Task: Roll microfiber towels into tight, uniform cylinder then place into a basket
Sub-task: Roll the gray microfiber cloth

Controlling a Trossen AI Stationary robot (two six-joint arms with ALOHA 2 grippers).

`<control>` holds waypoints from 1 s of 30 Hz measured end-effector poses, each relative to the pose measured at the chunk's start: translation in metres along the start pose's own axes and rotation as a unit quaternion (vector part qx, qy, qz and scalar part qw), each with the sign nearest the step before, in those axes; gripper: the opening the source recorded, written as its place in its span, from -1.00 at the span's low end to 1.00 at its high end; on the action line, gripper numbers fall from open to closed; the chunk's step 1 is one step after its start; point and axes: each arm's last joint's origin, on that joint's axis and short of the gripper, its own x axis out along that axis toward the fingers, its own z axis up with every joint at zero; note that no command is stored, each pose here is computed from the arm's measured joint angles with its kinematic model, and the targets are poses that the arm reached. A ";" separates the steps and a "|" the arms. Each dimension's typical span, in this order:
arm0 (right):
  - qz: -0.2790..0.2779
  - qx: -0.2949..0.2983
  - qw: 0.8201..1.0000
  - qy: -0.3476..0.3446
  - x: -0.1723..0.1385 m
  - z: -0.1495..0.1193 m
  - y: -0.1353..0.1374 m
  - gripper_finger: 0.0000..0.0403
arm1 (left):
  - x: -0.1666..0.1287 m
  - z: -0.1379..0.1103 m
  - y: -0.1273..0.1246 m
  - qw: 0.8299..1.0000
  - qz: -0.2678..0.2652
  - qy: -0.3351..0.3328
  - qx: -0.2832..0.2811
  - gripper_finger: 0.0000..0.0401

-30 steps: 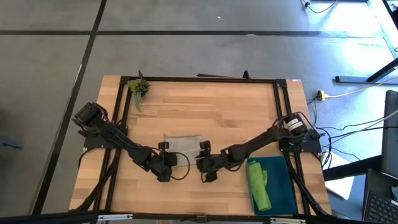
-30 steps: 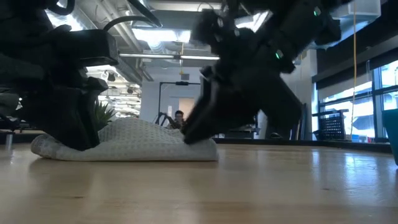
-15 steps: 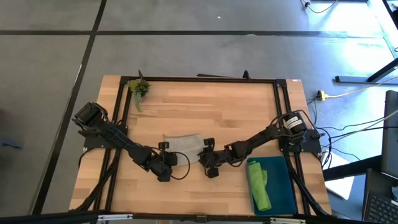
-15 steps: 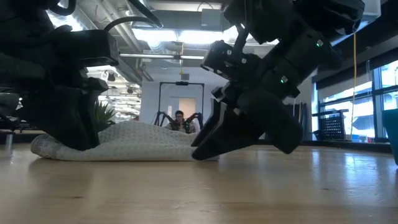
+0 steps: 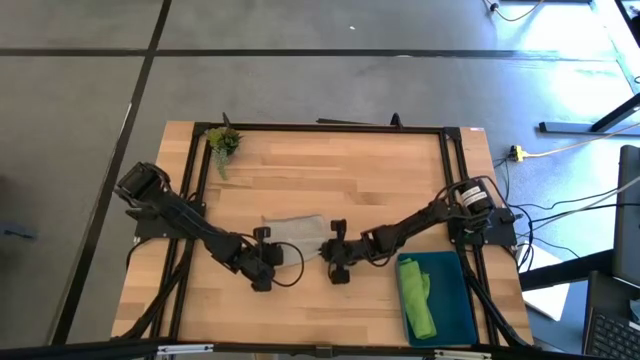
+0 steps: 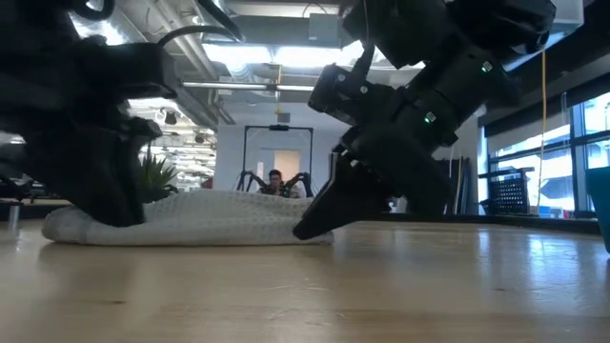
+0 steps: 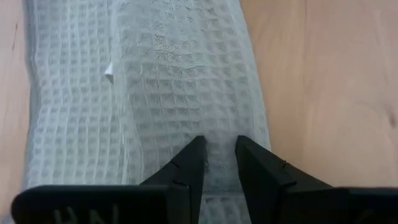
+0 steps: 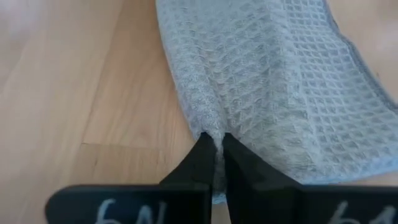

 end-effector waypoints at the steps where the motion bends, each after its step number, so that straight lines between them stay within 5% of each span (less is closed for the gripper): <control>1: 0.004 0.003 1.000 0.001 0.000 0.000 0.000 -0.91 | -0.004 0.001 0.001 1.000 -0.003 -0.002 0.000 -0.57; 6: 0.008 0.011 1.000 0.003 0.000 -0.001 0.000 -0.92 | -0.029 0.009 0.008 0.999 -0.021 -0.043 0.008 -0.57; 12: 0.013 0.015 1.000 0.005 0.001 -0.001 -0.001 -0.92 | -0.040 0.023 0.018 0.993 0.033 -0.116 0.011 -0.57; 30: 0.074 0.032 0.997 0.008 -0.003 0.002 0.002 -0.92 | 0.031 0.021 0.026 0.995 0.087 -0.039 0.008 -0.57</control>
